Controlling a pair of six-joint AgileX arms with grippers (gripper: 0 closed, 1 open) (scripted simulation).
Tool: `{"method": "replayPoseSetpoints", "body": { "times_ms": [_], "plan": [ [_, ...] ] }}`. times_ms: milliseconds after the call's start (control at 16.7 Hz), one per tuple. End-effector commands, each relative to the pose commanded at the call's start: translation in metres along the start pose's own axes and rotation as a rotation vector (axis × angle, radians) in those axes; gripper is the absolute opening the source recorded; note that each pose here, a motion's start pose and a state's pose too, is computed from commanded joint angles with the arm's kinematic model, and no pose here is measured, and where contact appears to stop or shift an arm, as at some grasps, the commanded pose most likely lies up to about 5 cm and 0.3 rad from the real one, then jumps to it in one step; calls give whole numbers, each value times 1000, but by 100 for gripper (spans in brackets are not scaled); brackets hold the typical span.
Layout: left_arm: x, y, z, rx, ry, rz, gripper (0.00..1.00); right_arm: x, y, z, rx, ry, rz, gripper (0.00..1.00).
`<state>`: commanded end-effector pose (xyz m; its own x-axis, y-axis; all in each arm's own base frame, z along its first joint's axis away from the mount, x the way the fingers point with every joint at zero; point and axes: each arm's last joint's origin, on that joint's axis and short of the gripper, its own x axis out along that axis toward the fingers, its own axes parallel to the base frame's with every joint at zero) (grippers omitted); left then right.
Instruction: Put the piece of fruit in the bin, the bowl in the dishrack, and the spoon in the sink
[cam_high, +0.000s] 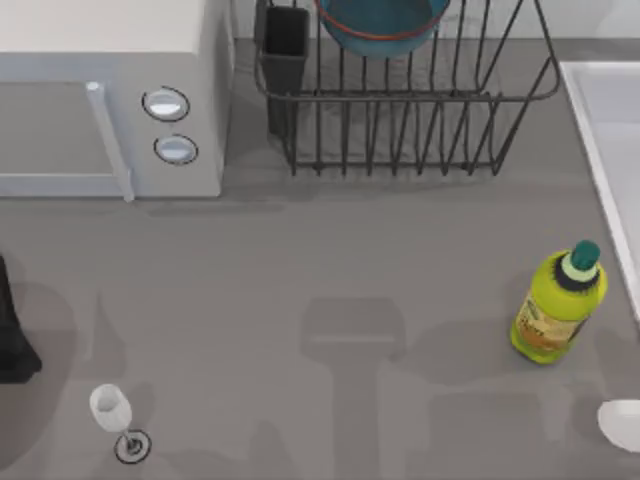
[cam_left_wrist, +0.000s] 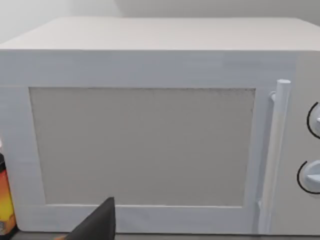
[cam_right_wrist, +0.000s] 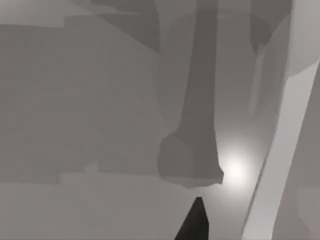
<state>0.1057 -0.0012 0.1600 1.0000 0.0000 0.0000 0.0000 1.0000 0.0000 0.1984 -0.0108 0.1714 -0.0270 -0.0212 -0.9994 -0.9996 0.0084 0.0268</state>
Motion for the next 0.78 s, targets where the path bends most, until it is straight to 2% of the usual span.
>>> {"method": "replayPoseSetpoints", "body": {
  "times_ms": [300, 600, 780],
  "plan": [
    [0, 0, 0, 0, 0, 0, 100, -42, 6, 0, 6, 1, -25, 0],
    [0, 0, 0, 0, 0, 0, 100, -42, 6, 0, 7, 1, -22, 0],
    [0, 0, 0, 0, 0, 0, 100, -47, -6, -4, 23, -2, 4, 0]
  ]
}}
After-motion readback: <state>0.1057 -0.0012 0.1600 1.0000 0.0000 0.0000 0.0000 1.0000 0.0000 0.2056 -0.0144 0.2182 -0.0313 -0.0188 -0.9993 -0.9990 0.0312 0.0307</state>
